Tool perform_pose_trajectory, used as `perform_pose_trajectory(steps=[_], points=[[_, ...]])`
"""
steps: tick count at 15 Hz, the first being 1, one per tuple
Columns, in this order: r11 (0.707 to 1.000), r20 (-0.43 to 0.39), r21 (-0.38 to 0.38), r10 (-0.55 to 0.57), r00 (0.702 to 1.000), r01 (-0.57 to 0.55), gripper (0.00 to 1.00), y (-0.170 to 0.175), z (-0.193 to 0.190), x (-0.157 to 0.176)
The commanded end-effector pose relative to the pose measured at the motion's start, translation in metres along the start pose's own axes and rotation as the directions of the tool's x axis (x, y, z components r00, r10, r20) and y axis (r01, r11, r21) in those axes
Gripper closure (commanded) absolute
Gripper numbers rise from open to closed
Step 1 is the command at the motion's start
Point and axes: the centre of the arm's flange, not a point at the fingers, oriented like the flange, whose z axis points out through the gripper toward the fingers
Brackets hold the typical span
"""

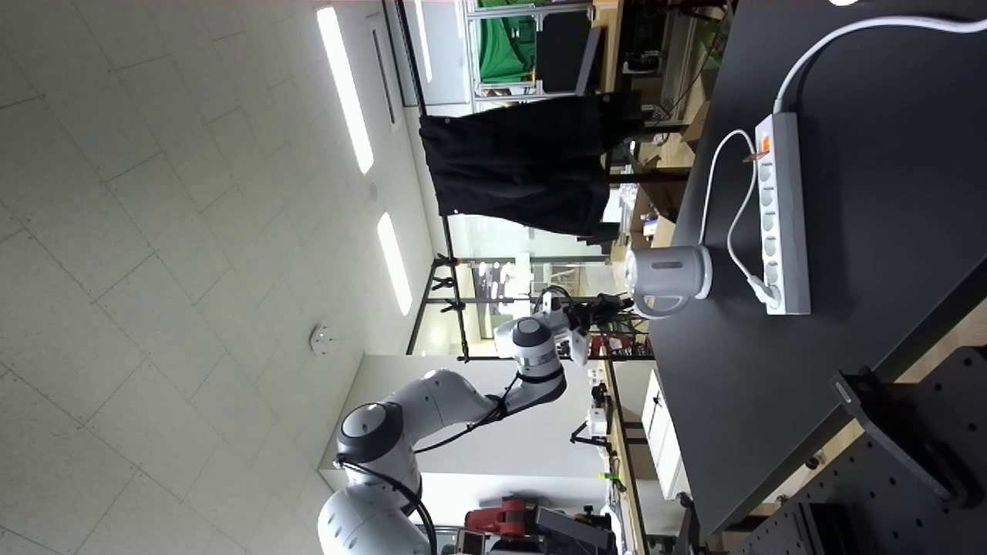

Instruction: Turn on the white electric kettle

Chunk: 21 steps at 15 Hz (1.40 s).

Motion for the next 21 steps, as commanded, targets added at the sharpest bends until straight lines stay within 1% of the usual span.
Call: perform_pose_trajectory(steps=[1, 4, 8, 9, 10, 11, 14, 15, 19, 21], points=[[0.999, -0.014, 0.031, 0.031, 0.999, -0.031, 1.0, -0.001, -0.014, 0.015], [0.997, -0.019, 0.06, 0.043, 0.999, -0.041, 1.0, -0.001, -0.039, 0.024], [0.998, -0.049, 0.057, 0.037, 0.998, -0.034, 1.0, 0.002, -0.071, 0.032], [0.998, -0.053, 0.054, 0.035, 0.998, -0.032, 0.74, 0.003, -0.076, 0.033], [0.998, -0.053, 0.048, 0.036, 0.998, -0.033, 0.73, 0.004, -0.08, 0.034], [0.998, -0.052, 0.045, 0.035, 0.998, -0.032, 0.68, 0.005, -0.083, 0.035], [0.999, -0.047, 0.029, 0.034, 0.998, -0.033, 0.46, 0.007, -0.091, 0.037], [0.999, -0.041, 0.022, 0.033, 0.999, -0.032, 0.41, 0.006, -0.092, 0.038], [1.0, -0.032, -0.021, 0.013, 0.999, -0.013, 0.13, 0.01, -0.105, 0.043], [0.999, -0.024, -0.038, 0.002, 1.0, -0.003, 0.02, 0.013, -0.112, 0.044]])
